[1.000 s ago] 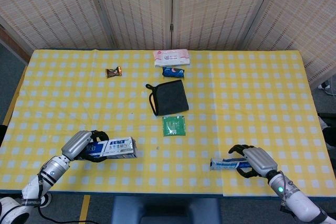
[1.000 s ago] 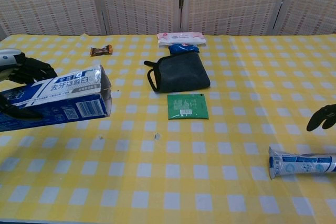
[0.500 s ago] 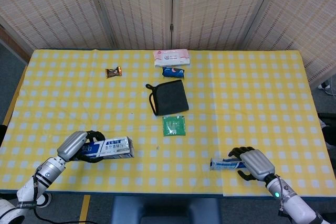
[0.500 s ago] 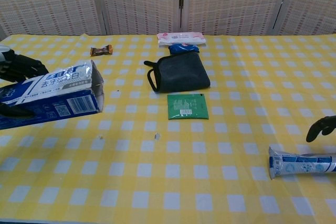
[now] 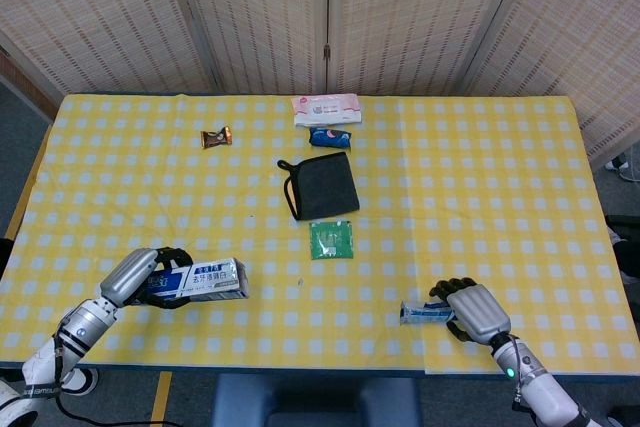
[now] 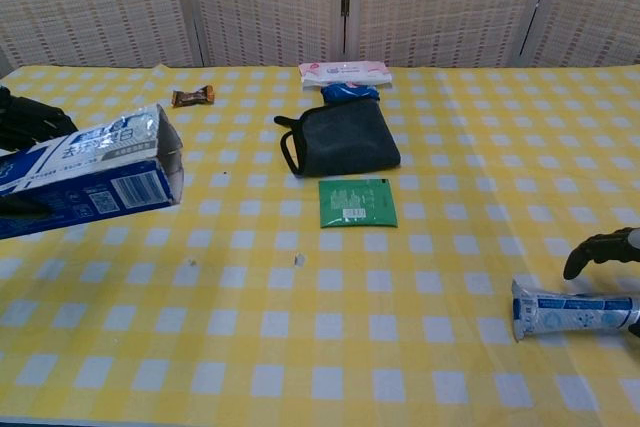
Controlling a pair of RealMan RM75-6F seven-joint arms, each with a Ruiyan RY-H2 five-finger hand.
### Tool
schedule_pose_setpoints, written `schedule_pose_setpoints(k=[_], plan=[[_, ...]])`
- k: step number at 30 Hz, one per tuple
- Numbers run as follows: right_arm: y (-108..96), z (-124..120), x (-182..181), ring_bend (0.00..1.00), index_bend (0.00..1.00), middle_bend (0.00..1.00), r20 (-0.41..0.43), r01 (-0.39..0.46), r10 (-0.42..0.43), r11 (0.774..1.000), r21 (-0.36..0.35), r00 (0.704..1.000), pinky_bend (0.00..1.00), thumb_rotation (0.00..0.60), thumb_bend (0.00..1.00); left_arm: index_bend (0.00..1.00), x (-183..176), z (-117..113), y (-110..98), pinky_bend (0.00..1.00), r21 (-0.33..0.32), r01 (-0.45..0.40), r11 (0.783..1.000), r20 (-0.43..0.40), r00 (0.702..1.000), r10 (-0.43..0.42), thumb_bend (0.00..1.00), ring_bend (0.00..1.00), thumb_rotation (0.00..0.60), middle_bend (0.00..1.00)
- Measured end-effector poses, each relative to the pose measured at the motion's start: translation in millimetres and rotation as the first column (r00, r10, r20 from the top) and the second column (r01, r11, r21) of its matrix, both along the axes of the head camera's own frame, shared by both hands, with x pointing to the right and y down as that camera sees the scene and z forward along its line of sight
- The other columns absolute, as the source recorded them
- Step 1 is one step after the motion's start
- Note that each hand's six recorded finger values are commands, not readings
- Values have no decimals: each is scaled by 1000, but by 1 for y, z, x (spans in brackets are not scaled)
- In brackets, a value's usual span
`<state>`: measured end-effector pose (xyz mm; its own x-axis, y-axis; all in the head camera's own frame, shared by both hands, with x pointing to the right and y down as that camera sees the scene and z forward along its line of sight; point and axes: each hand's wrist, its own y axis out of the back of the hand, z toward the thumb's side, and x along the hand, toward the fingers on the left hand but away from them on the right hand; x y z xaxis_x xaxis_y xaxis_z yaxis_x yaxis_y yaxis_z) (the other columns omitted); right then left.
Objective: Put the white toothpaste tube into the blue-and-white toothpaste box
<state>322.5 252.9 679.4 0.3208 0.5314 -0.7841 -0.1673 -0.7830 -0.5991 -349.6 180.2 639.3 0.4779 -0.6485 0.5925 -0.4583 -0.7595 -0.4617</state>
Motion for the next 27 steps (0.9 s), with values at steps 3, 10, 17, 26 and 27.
schedule_pose_setpoints(k=[3,10,17,26,27], plan=[[1,5,-4,222,295,265,14,-3,3,1000,-6,1000,239,600,428,544,-3,1,0,521,-5,4,1000,4,1000,-4,216,432,600,488],[3,11,-16,243,353,308,46,11,-11,1000,-14,999,266,600,427,544,-8,0,-2,521,-1,14,1000,-1,1000,-14,216,432,600,488],[3,14,-21,302,468,390,47,25,-26,1000,12,999,334,600,428,544,-12,-1,-5,521,-2,21,1000,0,1000,-21,217,432,600,488],[-6,8,-25,467,705,575,48,28,-33,994,104,998,533,600,428,544,-18,0,-6,521,0,35,999,5,999,-35,217,432,600,488],[-8,5,-26,485,727,594,55,22,-29,992,121,998,564,600,428,544,-19,0,-7,521,0,36,999,7,999,-36,217,432,600,488]])
